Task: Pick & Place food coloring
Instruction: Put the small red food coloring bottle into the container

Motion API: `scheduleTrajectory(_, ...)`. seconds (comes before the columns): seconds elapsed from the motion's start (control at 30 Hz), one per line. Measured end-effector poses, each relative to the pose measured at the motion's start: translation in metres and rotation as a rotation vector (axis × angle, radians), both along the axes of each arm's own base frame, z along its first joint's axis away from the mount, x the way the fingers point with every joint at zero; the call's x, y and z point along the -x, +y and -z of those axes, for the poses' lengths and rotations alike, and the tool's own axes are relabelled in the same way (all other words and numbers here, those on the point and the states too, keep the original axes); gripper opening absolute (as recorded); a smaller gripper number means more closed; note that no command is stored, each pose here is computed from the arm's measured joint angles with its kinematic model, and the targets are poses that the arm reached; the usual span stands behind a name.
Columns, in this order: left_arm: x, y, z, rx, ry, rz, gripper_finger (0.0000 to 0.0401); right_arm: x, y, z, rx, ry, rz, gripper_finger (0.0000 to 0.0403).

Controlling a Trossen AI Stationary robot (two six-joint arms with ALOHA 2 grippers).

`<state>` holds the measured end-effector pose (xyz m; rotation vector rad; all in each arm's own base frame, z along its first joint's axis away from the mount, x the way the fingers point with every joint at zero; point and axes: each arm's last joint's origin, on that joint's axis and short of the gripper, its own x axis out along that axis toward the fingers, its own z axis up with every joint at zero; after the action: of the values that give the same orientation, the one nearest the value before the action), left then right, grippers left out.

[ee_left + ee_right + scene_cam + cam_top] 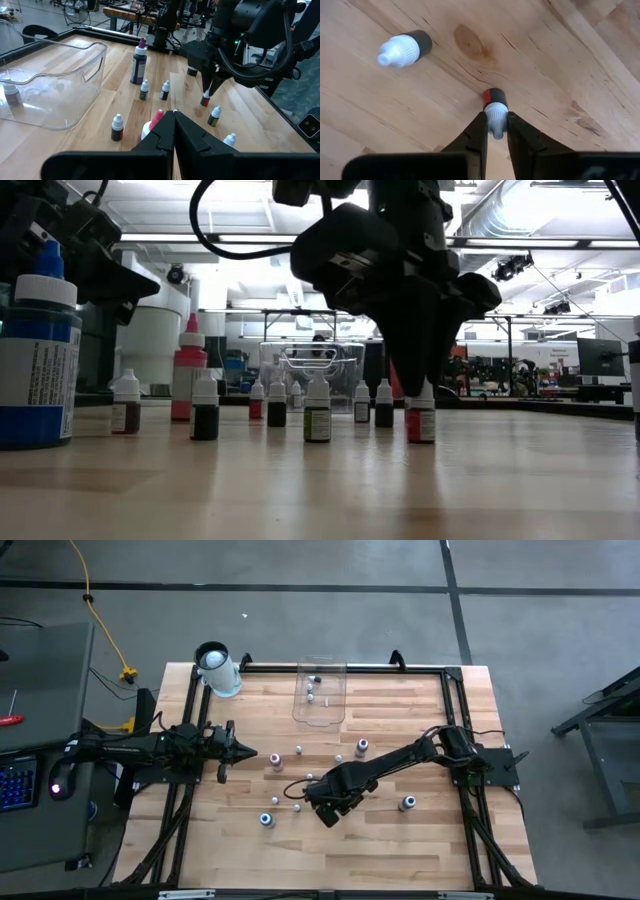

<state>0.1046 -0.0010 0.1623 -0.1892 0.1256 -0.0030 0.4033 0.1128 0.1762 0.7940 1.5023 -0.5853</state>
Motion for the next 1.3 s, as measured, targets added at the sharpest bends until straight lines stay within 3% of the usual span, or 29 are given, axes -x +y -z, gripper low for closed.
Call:
scheduleTrajectory(0.33, 0.0, 0.0, 0.0, 0.0, 0.0, 0.0, 0.0001, 0.001, 0.0, -0.009, -0.02, -0.027, -0.004, 0.004)
scheduleTrajectory(0.63, 0.0, 0.0, 0.0, 0.0, 0.0, 0.0, 0.0001, 0.01, -0.003, -0.044, -0.01, -0.114, 0.006, 0.0038)
scheduleTrajectory(0.93, 0.0, 0.0, 0.0, 0.0, 0.0, 0.0, 0.0001, 0.026, -0.014, -0.094, 0.083, -0.274, 0.021, 0.0039)
scheduleTrajectory(1.1, 0.0, 0.0, 0.0, 0.0, 0.0, 0.0, 0.0001, 0.04, -0.038, -0.128, 0.154, -0.378, 0.001, 0.0038)
scheduleTrajectory(1.3, 0.0, 0.0, 0.0, 0.0, 0.0, 0.0, 0.0001, 0.044, -0.09, -0.152, 0.248, -0.467, -0.068, 0.0039)
